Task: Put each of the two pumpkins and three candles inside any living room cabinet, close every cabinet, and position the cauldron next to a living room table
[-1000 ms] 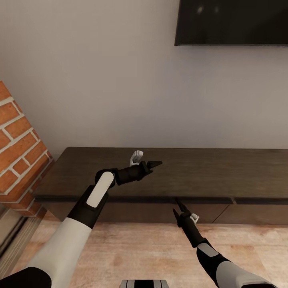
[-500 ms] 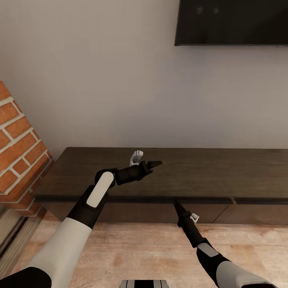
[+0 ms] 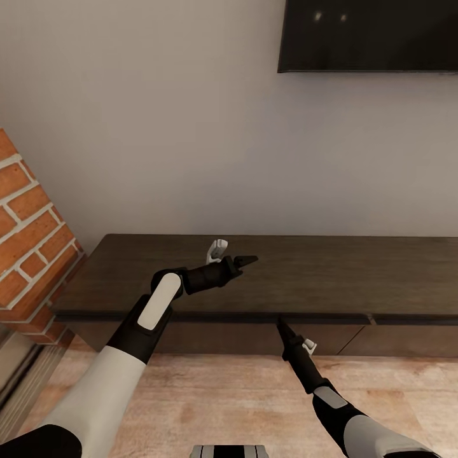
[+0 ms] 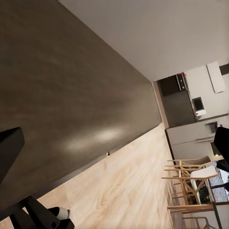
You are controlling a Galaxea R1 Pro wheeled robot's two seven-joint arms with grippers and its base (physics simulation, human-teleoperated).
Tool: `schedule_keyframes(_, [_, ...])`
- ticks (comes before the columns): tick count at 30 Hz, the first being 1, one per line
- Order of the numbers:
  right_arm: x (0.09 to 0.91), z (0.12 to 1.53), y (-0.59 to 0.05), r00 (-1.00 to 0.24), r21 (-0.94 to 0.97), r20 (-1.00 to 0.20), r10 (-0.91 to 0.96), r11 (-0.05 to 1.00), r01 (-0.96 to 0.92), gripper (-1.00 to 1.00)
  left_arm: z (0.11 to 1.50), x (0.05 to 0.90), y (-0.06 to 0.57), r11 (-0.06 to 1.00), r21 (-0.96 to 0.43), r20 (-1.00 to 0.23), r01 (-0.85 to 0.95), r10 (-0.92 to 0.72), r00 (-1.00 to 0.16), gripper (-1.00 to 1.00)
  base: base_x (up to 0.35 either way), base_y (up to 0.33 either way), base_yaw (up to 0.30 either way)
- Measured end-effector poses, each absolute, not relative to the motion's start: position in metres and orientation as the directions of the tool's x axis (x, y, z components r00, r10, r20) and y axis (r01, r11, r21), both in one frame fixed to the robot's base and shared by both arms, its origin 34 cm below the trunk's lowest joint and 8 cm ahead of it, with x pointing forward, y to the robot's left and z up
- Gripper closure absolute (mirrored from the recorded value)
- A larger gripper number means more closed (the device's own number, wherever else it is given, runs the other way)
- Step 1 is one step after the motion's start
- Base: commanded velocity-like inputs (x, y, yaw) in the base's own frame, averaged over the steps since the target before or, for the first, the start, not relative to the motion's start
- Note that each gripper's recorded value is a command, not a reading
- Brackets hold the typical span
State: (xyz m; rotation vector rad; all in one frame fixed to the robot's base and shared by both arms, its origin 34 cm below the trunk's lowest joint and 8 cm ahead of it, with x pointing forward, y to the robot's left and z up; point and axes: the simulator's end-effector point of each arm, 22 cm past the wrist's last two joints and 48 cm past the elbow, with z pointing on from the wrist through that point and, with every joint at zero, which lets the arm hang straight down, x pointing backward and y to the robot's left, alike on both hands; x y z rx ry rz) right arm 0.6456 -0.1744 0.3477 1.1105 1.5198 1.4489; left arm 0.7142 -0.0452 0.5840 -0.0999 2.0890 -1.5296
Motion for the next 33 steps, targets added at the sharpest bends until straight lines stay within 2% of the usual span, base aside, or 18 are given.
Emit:
schedule_keyframes(10, [0.648,0.368,-0.175,-0.346,0.999,0.023,0.938,-0.008,0.043,1.0,0.606,0.711,-0.051,0.359,-0.885,-0.427,0.297,-0.37,-0.825,-1.0,0.0,0.0,0.0])
schedule_keyframes(33, [0.649,0.369,-0.175,-0.343,0.999,0.017,0.939,-0.004,0.039,1.0,0.605,0.711,-0.051,0.361,-0.884,-0.428,0.297,-0.368,-0.826,-1.0,0.0,0.0,0.0])
